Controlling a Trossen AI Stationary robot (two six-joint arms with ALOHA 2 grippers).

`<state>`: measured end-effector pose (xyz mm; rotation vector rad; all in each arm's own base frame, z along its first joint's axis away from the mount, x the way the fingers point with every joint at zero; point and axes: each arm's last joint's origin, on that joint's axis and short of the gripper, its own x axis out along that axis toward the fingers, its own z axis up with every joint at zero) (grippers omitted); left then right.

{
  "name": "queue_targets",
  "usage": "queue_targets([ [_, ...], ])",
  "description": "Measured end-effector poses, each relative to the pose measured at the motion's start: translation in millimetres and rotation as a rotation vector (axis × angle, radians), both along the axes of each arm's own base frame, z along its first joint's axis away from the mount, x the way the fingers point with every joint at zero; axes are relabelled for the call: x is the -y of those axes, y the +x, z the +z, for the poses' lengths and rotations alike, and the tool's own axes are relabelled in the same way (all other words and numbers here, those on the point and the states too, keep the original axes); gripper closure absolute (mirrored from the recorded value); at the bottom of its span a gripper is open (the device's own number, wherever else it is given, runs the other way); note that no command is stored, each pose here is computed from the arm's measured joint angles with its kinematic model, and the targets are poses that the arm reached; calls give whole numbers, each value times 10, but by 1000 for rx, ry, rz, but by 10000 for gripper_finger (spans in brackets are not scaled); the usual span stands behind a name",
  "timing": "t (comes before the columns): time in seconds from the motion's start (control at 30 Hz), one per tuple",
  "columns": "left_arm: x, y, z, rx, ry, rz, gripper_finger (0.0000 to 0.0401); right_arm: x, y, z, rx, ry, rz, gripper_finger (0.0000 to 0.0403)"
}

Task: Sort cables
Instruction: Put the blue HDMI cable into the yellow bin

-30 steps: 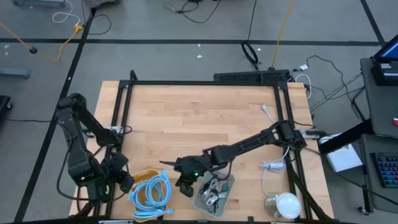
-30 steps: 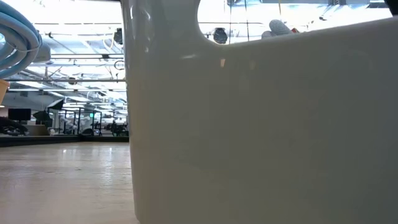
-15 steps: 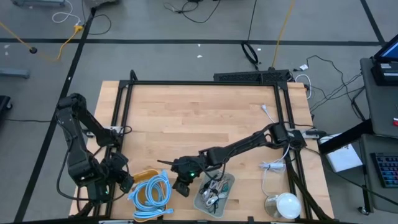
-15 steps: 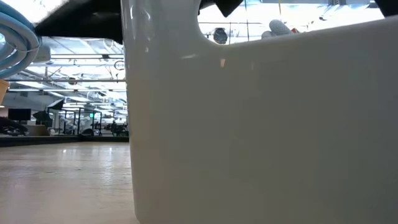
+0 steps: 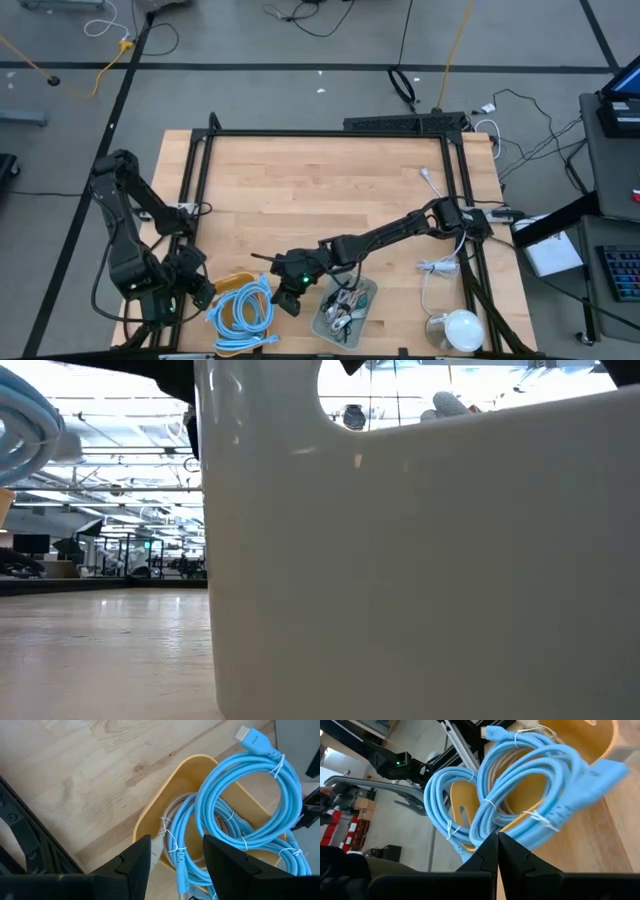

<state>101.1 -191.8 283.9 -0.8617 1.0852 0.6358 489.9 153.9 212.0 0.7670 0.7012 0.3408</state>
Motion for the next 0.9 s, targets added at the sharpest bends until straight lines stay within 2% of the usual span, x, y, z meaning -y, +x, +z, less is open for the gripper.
queue_targets([
  [0.2,45,23,9,29,-34,-28,219,-14,68,-180,-14,45,3,403],
  [0.43,184,160,-15,191,-148,-43,219,-33,82,-208,-5,51,-1,403],
  [0.67,177,249,-152,212,-155,-22,219,27,114,-191,22,57,-15,403],
  [0.9,167,258,-162,228,-141,-15,219,28,122,-182,40,48,-34,403],
])
